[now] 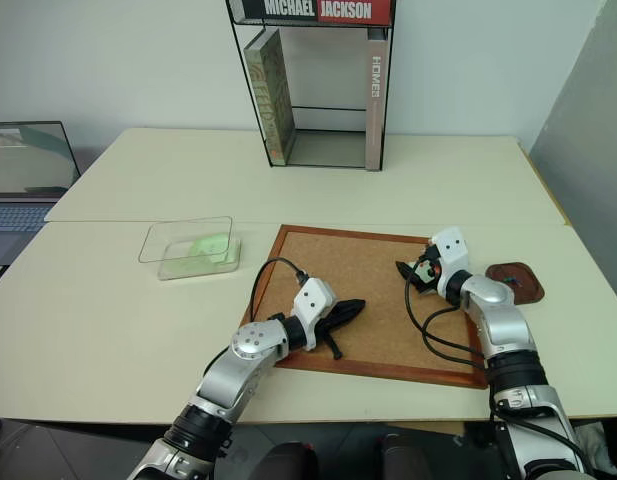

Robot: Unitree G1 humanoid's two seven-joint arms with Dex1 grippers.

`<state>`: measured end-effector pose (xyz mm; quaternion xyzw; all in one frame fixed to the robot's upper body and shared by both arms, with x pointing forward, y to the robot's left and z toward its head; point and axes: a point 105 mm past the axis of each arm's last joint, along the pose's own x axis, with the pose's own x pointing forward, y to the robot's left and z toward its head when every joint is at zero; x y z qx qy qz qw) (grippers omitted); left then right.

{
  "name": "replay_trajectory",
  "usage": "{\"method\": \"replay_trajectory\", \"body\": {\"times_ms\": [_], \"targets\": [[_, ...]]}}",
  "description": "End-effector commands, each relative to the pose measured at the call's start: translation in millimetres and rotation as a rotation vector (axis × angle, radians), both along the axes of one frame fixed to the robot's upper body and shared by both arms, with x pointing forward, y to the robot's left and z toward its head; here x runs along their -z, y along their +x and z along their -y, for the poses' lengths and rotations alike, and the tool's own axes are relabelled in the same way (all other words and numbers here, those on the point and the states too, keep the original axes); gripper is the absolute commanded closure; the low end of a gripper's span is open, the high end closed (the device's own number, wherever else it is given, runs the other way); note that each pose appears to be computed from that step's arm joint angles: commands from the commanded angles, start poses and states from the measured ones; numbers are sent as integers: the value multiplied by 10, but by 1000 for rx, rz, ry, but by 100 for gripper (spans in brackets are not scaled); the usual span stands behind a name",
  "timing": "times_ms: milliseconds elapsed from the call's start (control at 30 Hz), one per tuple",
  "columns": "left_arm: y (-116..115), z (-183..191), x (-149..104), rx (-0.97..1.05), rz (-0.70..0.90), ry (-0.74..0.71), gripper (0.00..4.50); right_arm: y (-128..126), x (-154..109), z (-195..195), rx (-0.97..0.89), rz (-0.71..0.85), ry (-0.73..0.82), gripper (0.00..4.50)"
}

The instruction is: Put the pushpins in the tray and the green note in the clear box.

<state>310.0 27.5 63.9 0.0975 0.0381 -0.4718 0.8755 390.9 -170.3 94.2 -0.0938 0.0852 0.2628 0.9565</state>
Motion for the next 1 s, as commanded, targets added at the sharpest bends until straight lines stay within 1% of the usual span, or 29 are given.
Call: {"method": "replay_trajectory", "body": {"times_ms": [33, 133, 200, 233, 300, 333, 400, 500, 800, 833, 900, 1000], "targets": [[-22, -33, 81, -17, -19, 23, 439, -17, -132, 90, 15, 52, -7, 0], [-35, -28, 92, -15, -24, 22, 439, -29, -125, 128, 26, 51, -19, 0], [-43, -19, 91, -13, -25, 20, 450, -36, -121, 135, 25, 50, -23, 37], [-46, -15, 91, -11, -25, 20, 450, -39, -121, 132, 23, 50, -25, 47], [-46, -13, 97, -8, -25, 27, 450, -39, -123, 117, 18, 52, -27, 88], [-46, -15, 107, -7, -23, 37, 450, -38, -126, 110, 16, 55, -28, 115], [-46, -19, 117, -8, -24, 44, 450, -37, -133, 102, 16, 58, -29, 141], [-53, -31, 130, -11, -30, 44, 450, -39, -130, 100, 17, 58, -33, 196], [-65, -30, 144, -9, -34, 53, 450, -24, -67, 186, 56, 39, -74, 394], [-65, -30, 145, -9, -34, 54, 450, -19, -72, 189, 58, 38, -79, 406], [-65, -28, 146, -9, -35, 54, 450, -15, -81, 189, 57, 37, -84, 443], [-64, -25, 146, -9, -36, 55, 450, -15, -105, 185, 50, 37, -89, 449]]}}
